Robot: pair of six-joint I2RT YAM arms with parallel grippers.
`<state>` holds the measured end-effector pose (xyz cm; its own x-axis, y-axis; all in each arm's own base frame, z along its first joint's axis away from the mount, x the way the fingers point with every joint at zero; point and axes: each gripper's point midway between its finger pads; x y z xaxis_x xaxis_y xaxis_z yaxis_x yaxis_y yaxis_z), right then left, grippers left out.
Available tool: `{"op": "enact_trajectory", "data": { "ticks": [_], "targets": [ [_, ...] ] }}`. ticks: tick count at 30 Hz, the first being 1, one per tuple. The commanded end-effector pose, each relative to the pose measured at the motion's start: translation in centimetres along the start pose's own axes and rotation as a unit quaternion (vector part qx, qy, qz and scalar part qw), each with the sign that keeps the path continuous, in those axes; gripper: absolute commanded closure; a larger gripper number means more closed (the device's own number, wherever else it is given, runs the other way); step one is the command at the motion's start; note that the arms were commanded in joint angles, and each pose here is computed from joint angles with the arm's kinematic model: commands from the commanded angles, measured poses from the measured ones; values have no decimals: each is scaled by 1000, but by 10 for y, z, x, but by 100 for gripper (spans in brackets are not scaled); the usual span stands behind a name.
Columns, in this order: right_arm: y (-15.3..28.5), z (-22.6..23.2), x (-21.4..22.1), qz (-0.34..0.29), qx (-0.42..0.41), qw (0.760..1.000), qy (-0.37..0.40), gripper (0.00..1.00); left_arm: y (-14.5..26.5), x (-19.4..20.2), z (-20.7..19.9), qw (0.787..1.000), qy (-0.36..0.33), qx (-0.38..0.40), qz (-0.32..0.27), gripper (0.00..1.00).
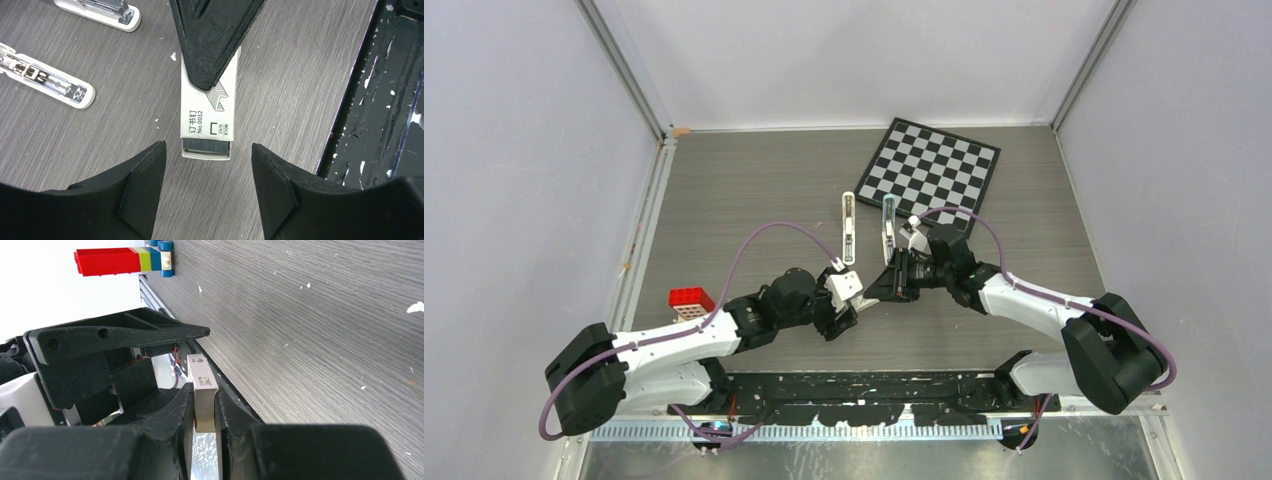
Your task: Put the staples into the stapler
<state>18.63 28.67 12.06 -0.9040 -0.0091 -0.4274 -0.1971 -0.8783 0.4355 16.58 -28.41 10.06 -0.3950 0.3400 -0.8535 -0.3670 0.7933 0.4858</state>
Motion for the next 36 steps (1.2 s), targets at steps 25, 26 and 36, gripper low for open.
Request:
{"op": "enact_trajectory", "data": {
  "ticks": [25,26,36],
  "targets": [
    [3,9,0,1,-25,999,21,81,2,-24,-2,998,-41,7,-44,59],
    [3,9,0,1,-25,999,22,81,2,-23,-2,998,-41,7,-44,60],
    [5,8,0,-3,-21,999,28,81,2,-17,0,998,-43,4,-35,65]
  ]
}}
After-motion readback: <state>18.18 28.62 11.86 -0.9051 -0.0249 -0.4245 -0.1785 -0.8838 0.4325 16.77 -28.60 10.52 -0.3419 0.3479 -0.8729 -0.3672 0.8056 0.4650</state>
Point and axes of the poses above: each gripper's point midway between its finger pads, its own y axis back along the fingers, its own z axis along the line the jaws close on, x = y × z, and after that the axes turned 15 degrees about y, right-handed
